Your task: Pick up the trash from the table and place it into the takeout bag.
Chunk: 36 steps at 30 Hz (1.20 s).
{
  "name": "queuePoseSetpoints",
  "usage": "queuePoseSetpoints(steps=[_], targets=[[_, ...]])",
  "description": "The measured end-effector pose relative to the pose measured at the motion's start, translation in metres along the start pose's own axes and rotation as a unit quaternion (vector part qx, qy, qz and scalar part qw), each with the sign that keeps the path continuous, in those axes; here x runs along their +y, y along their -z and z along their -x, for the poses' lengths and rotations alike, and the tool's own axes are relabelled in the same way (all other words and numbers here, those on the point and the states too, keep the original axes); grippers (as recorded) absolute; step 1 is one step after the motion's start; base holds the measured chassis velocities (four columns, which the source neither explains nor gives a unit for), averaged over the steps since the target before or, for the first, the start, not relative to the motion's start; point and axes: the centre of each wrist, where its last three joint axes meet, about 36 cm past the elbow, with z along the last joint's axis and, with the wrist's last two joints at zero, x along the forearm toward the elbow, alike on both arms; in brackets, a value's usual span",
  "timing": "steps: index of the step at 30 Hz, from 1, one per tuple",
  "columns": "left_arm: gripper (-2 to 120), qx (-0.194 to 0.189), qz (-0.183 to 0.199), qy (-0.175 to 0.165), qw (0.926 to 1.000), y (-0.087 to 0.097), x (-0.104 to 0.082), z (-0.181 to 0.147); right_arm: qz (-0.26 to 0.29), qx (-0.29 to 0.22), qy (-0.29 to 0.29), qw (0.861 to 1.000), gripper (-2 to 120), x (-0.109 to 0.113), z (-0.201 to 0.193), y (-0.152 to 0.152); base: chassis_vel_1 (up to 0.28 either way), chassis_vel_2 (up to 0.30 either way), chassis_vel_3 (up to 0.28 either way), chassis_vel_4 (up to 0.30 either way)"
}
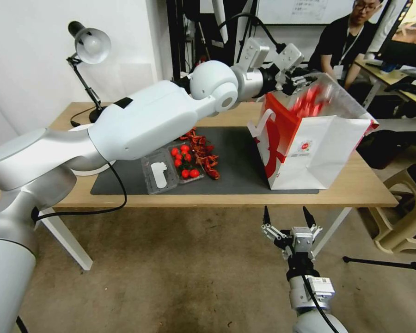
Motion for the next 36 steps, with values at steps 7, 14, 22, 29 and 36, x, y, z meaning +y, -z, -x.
queuePoseSetpoints(steps=[7, 14, 22, 29, 36], targets=[[71, -0.009, -0.029, 0.052, 0.9982, -0.015, 0.006, -0.049, 0.002, 0.000, -0.001, 1.000, 100, 0.002, 0.001, 0.001, 0.000, 0.000, 0.000, 0.000], [95, 0.002, -0.051, 0.086, 0.9950, -0.045, 0.009, -0.096, 0.003, -0.001, -0.002, 1.000, 100, 0.003, -0.001, 0.003, 0.000, 0.000, 0.000, 0.000], [100, 0.008, -0.061, 0.097, 0.9933, -0.061, 0.005, -0.119, 0.003, -0.002, -0.001, 1.000, 100, 0.003, -0.002, 0.004, 0.000, 0.000, 0.000, 0.000], [100, 0.015, -0.078, 0.180, 0.9805, -0.110, -0.019, -0.237, -0.005, -0.006, 0.008, 1.000, 100, -0.003, -0.002, 0.010, 0.000, 0.000, 0.000, 0.000], [100, 0.004, -0.097, 0.263, 0.9599, -0.174, -0.086, -0.275, -0.009, -0.004, -0.018, 1.000, 100, -0.006, -0.021, 0.014, 0.000, 0.000, 0.000, 0.000]])
